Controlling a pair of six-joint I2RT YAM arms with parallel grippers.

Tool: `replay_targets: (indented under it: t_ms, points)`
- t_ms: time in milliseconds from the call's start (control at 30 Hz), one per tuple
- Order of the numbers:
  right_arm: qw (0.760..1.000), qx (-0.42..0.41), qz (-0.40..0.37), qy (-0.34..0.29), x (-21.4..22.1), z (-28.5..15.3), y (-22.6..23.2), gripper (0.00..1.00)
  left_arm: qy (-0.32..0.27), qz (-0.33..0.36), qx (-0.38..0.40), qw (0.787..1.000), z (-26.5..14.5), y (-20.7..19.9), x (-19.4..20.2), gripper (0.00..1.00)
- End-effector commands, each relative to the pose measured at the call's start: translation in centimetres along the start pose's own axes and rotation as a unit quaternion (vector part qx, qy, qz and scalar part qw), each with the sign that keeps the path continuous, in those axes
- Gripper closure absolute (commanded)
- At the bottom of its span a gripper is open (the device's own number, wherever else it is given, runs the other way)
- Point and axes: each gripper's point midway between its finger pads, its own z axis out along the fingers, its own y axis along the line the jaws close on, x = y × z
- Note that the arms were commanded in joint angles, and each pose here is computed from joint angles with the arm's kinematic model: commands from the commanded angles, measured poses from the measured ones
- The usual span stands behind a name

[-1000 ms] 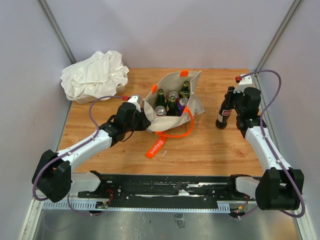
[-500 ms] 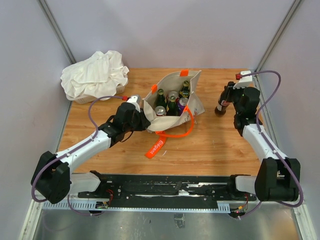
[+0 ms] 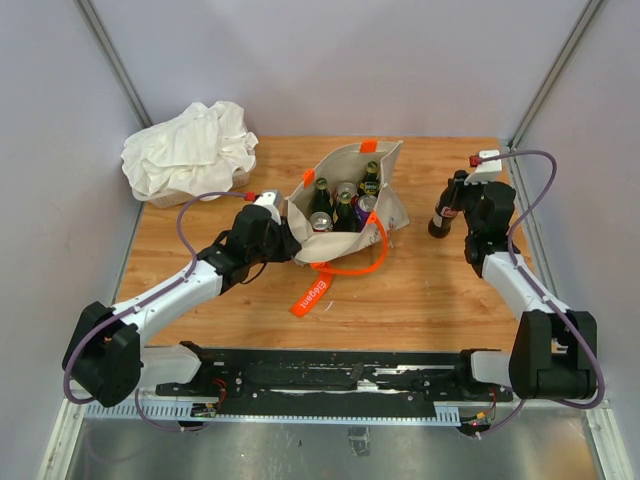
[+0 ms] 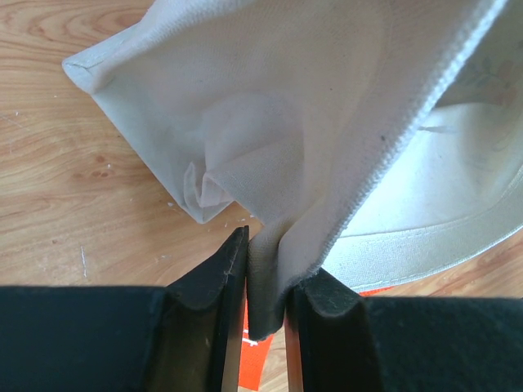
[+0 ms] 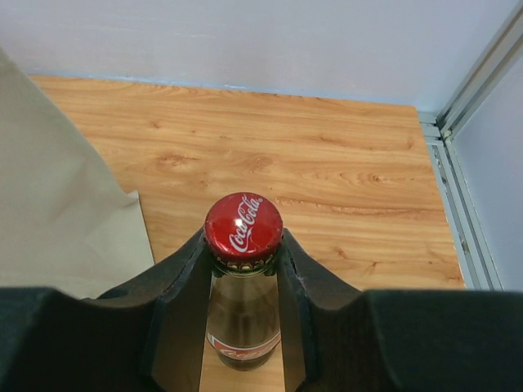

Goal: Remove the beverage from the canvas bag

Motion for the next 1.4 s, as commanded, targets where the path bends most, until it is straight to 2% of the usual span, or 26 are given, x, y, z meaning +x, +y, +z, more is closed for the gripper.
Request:
replay_targets:
  t_ms: [0,133,200,267,300,333,367,433,667,767,900,1000,1100,1133,1367]
  points:
    - [0.994,0.027,0.001,-0.109,-6.0,-1.2,-1.5,0.77,0.052,0.019,-0.046,0.997,0.0,2.7,3.0,0.75]
    - [0.995,0.030,0.011,-0.097,-4.6,-1.7,-1.5,0.63,0.052,0.019,-0.044,0.997,0.1,2.6,2.9,0.75]
    - [0.995,0.030,0.016,-0.094,-4.2,-1.9,-1.4,0.45,0.052,0.019,-0.044,0.998,0.0,2.5,2.9,0.75]
    - [0.995,0.029,0.022,-0.093,-4.2,-2.1,-1.3,0.31,0.053,0.019,-0.043,0.997,0.0,2.5,3.0,0.75]
    - [0.995,0.031,0.027,-0.093,-4.4,-2.3,-1.4,0.19,0.052,0.020,-0.042,0.998,0.0,2.5,2.9,0.75]
    - [0.995,0.032,0.028,-0.095,-4.6,-2.4,-1.4,0.12,0.051,0.020,-0.041,0.998,0.0,2.5,2.9,0.75]
    - [0.994,0.033,0.028,-0.097,-4.9,-2.5,-1.4,0.08,0.051,0.020,-0.040,0.998,0.0,2.4,2.9,0.75]
    - [0.994,0.031,0.029,-0.100,-5.6,-2.8,-1.4,0.05,0.051,0.019,-0.039,0.998,0.0,2.4,2.9,0.76]
    - [0.992,0.003,0.048,-0.121,-11.5,-5.8,1.5,0.08,0.045,0.013,-0.037,0.998,0.1,2.2,2.7,0.77]
    - [0.991,-0.041,0.033,-0.122,-14.7,-7.2,5.0,0.12,0.050,0.014,-0.037,0.998,0.3,2.3,2.9,0.79]
    - [0.985,-0.137,0.009,-0.109,-17.9,-8.3,11.4,0.17,0.059,0.013,-0.036,0.997,0.6,2.3,3.3,0.80]
    - [0.970,-0.228,-0.012,-0.089,-17.7,-8.8,17.0,0.26,0.063,0.011,-0.037,0.997,0.6,2.4,3.6,0.80]
    - [0.952,-0.298,-0.024,-0.065,-16.6,-8.6,21.5,0.46,0.060,0.008,-0.038,0.997,0.6,2.4,3.6,0.81]
    - [0.947,-0.316,-0.027,-0.058,-15.9,-8.4,22.8,0.49,0.057,0.008,-0.037,0.998,0.6,2.4,3.5,0.81]
    - [0.926,-0.376,-0.028,0.017,-9.6,-5.2,28.1,0.50,0.044,0.003,-0.034,0.998,0.7,2.0,2.6,0.80]
